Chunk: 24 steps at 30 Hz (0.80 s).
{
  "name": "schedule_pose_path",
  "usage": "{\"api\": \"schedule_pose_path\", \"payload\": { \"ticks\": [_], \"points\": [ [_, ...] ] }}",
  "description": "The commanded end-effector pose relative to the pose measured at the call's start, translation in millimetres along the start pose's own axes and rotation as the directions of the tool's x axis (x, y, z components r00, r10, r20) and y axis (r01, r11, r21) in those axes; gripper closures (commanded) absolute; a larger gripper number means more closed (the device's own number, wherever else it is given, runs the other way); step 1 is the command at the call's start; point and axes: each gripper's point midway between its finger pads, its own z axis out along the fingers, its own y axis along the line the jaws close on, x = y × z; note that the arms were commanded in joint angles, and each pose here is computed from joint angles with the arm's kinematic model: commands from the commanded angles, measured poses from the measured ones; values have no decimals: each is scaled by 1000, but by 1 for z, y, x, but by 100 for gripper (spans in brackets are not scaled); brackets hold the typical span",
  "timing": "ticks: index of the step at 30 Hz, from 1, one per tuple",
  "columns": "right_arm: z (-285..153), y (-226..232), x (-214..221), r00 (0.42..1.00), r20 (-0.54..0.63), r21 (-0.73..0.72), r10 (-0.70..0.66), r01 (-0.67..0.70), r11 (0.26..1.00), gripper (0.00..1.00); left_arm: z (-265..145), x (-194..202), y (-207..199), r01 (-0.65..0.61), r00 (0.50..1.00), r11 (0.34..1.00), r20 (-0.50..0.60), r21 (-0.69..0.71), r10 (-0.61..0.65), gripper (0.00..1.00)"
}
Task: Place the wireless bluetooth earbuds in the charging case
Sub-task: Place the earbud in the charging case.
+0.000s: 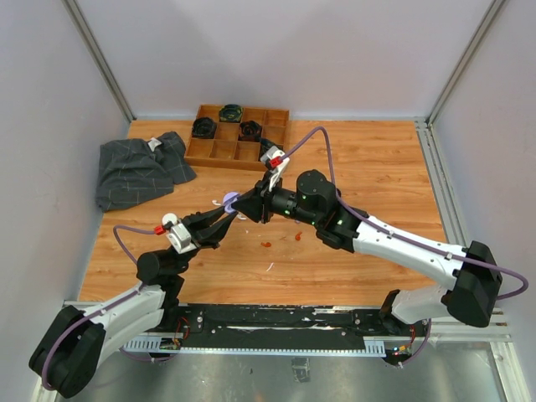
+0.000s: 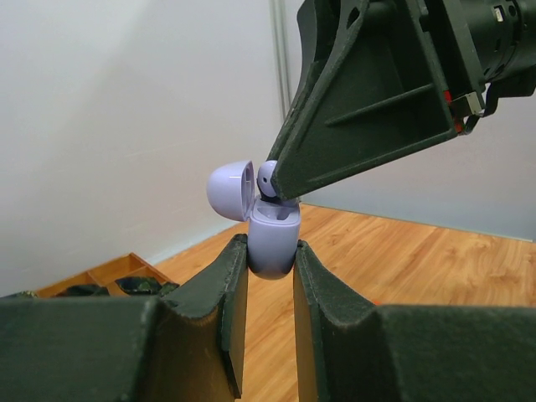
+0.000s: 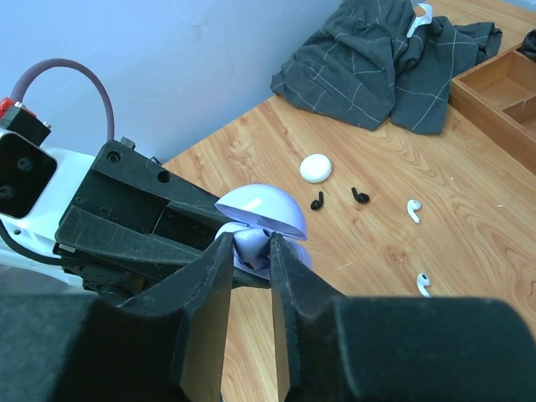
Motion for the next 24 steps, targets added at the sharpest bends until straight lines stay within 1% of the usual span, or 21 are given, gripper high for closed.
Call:
{"api": "schedule_pose_path", "payload": {
  "ticks": [1, 5, 7, 14, 16, 19, 24],
  "points": [
    [-5, 4, -2, 1000, 13, 12, -16, 16, 1000, 72, -27, 19, -4, 4, 999, 1000, -38, -22, -5, 100],
    [-9, 7, -9, 999, 18, 7, -35, 35, 999, 64, -29, 24, -1, 10, 998, 999, -57, -39, -12, 100],
    [-12, 6, -13, 998, 12, 19, -55, 54, 998, 62, -30, 28, 0, 15, 997, 999, -71, -47, -18, 100],
    [-31, -6, -24, 985, -7, 86, -170, 170, 982, 51, -33, 38, 2, 32, 994, 997, -106, -65, -39, 100],
    [-39, -11, -26, 978, -32, 103, -207, 209, 972, 48, -34, 40, 1, 43, 992, 997, -115, -68, -50, 100],
    [-51, -27, -23, 960, -102, 136, -260, 272, 953, 45, -36, 43, 1, 57, 990, 995, -123, -77, -66, 100],
    [-71, -65, -2, 918, -274, 187, -288, 345, 920, 43, -39, 47, 0, 83, 986, 993, -141, -83, -94, 100]
  ]
}}
